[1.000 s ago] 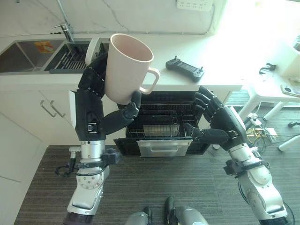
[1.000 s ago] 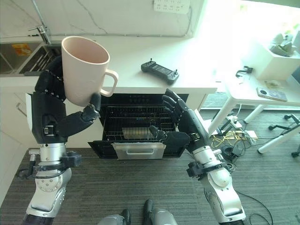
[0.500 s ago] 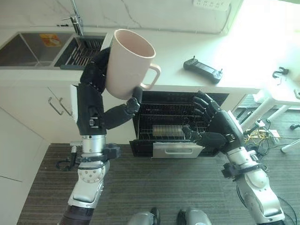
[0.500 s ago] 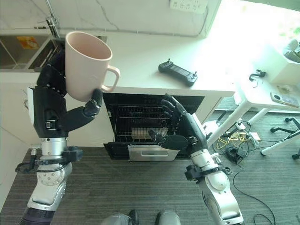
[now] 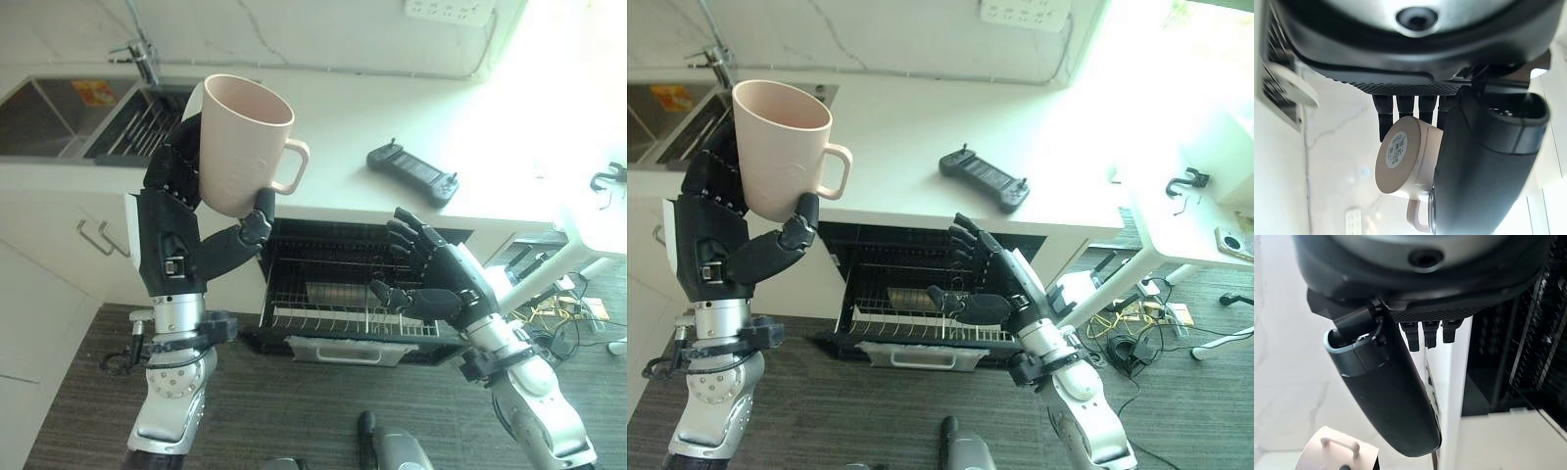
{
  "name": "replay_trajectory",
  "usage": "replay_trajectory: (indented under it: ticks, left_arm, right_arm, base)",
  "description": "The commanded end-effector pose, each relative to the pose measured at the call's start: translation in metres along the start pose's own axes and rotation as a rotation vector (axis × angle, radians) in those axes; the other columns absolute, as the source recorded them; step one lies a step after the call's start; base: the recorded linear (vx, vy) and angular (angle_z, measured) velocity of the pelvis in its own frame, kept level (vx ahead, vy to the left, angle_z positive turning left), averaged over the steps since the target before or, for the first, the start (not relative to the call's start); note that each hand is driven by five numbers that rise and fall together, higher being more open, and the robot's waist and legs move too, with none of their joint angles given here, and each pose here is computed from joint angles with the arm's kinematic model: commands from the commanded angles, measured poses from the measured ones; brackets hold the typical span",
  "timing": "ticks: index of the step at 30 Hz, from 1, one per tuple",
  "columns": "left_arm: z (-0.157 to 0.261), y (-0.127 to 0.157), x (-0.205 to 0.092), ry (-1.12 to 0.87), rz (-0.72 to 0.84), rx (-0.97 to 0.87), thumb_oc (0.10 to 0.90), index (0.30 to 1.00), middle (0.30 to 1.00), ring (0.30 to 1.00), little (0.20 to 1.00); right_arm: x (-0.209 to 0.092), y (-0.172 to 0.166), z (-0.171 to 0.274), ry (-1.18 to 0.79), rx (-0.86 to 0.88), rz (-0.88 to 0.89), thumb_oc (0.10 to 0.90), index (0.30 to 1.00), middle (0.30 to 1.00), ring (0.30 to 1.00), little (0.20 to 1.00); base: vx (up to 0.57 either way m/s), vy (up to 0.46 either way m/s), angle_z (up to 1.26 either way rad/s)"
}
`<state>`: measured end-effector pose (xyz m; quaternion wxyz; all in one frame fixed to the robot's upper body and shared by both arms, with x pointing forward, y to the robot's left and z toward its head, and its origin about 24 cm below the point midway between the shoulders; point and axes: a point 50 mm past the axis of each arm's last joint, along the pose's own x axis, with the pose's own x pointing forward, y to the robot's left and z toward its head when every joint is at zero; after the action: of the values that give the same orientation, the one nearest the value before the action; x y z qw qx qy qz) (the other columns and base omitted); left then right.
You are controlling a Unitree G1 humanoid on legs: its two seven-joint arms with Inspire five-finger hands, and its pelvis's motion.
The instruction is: Place the dishes in the dishwasher.
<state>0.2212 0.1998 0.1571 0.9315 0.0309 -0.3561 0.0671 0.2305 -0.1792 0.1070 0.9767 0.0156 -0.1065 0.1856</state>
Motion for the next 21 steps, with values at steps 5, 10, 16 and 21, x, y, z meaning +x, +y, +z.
replay_trajectory:
  ticks: [5, 10, 16, 21]
  left_arm:
    - [0.029, -0.013, 0.017, -0.273, -0.029, -0.069, 0.400, 0.300, 0.300, 0.300, 0.300]
    - [0.014, -0.021, 0.023, -0.257, -0.034, -0.008, 0.400, 0.300, 0.300, 0.300, 0.300]
    - [0.007, -0.034, 0.026, -0.337, -0.041, 0.096, 0.400, 0.300, 0.300, 0.300, 0.300]
    - [-0.003, -0.043, 0.023, -0.334, -0.067, 0.129, 0.400, 0.300, 0.300, 0.300, 0.300]
  right_arm:
    - [0.010, -0.006, 0.042, -0.243, -0.035, 0.035, 0.800, 0.900, 0.900, 0.900, 0.900]
    - [0.016, -0.012, 0.049, -0.246, 0.043, 0.093, 0.800, 0.900, 0.900, 0.900, 0.900]
    - [0.025, -0.003, 0.053, -0.287, 0.119, 0.137, 0.800, 0.900, 0.900, 0.900, 0.900]
    - [0.029, 0.000, 0.063, -0.346, 0.196, 0.168, 0.800, 0.900, 0.900, 0.900, 0.900]
  base:
    - [0.02, 0.121, 0.16]
    - [0.07, 0.206, -0.07]
    - [0.08, 0.126, 0.19]
    - [0.06, 0.054, 0.00]
